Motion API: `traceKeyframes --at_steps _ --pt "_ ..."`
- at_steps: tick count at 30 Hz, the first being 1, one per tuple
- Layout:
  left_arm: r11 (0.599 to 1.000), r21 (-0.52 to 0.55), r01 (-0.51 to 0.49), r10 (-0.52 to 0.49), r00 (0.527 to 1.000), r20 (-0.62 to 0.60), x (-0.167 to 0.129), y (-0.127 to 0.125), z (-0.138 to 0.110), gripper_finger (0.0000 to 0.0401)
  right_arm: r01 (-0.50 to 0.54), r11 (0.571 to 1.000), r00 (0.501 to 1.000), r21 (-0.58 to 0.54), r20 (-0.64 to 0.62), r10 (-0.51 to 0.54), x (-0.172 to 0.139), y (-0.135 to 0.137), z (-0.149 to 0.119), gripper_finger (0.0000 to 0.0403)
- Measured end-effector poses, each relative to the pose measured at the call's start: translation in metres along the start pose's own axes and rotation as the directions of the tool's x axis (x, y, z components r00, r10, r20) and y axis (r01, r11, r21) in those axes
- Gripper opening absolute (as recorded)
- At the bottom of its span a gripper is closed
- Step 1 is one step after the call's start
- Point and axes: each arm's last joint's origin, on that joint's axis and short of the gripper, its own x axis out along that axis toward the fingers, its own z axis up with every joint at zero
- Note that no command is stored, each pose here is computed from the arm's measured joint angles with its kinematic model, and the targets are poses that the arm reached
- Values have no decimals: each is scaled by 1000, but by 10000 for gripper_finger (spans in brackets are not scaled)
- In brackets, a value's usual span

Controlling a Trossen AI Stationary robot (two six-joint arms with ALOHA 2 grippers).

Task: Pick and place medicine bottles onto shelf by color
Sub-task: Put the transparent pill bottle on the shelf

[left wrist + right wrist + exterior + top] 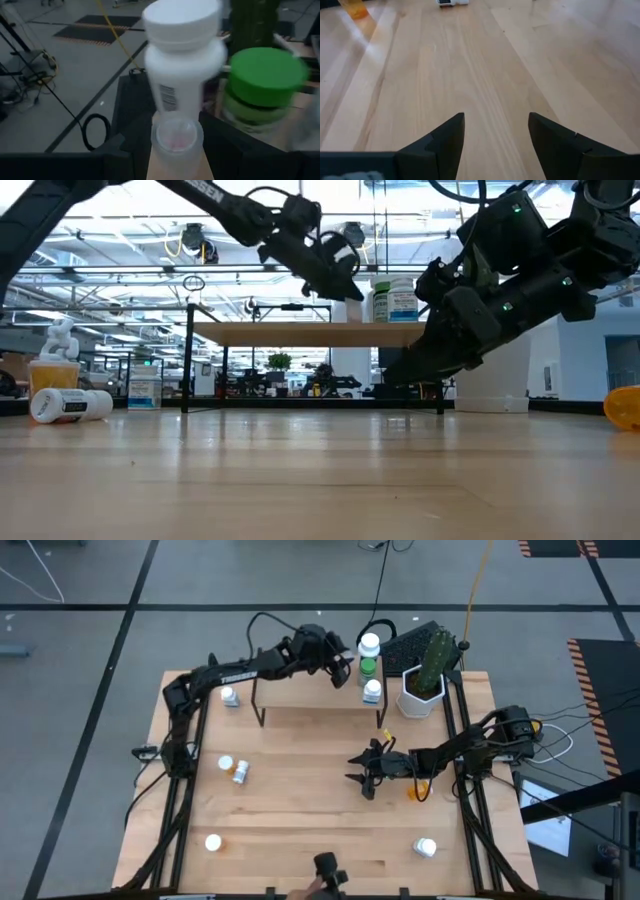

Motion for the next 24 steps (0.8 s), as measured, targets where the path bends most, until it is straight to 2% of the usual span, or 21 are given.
traceKeyframes --at_steps 4,24 --pt "1000 -10 25 -26 999 -34 8 4 -8 157 1 1000 1000 -5 -7 -1 0 0 -1 212" --pt "999 -41 9 -11 999 -49 7 14 -10 159 -1 1000 1000 -2 -9 1 0 0 -1 212"
